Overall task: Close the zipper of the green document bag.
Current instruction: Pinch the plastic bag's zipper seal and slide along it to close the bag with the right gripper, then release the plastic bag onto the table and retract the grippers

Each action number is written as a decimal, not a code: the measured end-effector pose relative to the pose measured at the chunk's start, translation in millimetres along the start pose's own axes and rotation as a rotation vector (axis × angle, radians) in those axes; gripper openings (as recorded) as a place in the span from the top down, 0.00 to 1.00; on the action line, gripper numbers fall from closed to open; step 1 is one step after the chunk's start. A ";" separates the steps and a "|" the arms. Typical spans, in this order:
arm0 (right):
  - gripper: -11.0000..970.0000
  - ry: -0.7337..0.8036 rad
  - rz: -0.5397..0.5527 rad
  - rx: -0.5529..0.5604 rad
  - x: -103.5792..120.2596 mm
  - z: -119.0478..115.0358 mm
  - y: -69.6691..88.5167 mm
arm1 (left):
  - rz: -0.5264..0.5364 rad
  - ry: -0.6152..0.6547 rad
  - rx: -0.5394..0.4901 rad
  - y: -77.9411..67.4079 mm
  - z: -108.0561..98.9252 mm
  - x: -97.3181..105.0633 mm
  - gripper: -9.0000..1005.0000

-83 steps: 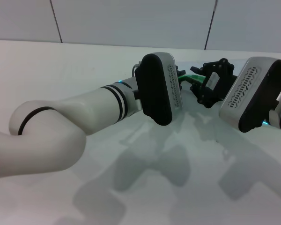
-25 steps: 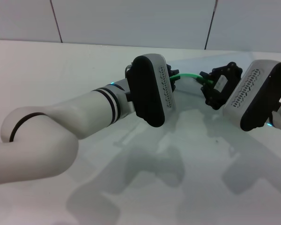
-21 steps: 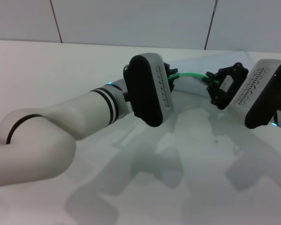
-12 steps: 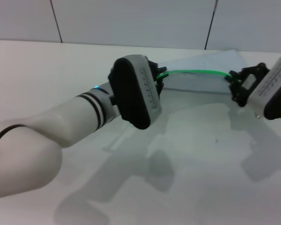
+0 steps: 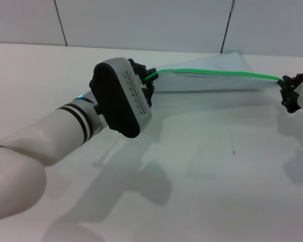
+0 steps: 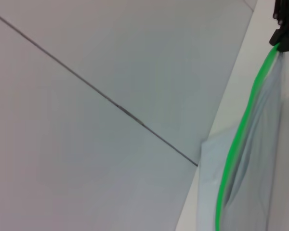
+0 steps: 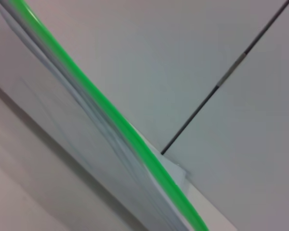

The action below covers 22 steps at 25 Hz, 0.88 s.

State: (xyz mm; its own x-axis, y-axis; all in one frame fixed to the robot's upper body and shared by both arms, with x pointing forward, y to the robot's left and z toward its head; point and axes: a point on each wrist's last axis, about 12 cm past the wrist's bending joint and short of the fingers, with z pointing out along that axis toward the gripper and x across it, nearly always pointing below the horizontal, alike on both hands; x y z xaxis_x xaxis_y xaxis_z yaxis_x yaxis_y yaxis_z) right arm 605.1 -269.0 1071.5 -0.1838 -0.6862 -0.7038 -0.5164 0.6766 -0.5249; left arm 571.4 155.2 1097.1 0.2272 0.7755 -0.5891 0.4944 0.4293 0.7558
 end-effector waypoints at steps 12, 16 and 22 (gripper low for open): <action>0.78 0.017 0.008 0.053 3.9 -1.2 -8.3 | -0.005 0.001 -0.009 0.2 -1.2 1.0 0.93; 0.77 0.036 0.000 0.122 4.7 -1.2 -11.0 | -0.008 -0.012 -0.051 3.9 -1.9 1.1 0.93; 0.75 0.042 0.068 0.291 -4.5 -1.2 -6.6 | -0.021 -0.019 -0.106 9.0 2.8 5.9 0.89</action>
State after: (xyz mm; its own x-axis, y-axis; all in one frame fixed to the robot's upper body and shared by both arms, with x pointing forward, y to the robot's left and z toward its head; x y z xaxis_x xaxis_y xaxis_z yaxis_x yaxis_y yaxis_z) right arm 608.3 -270.7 1078.7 -0.2478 -0.6428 -0.7248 -0.2417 0.7655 -0.5963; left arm 579.5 162.4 1099.6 0.2340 0.7570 -0.6101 0.4077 0.4932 0.7684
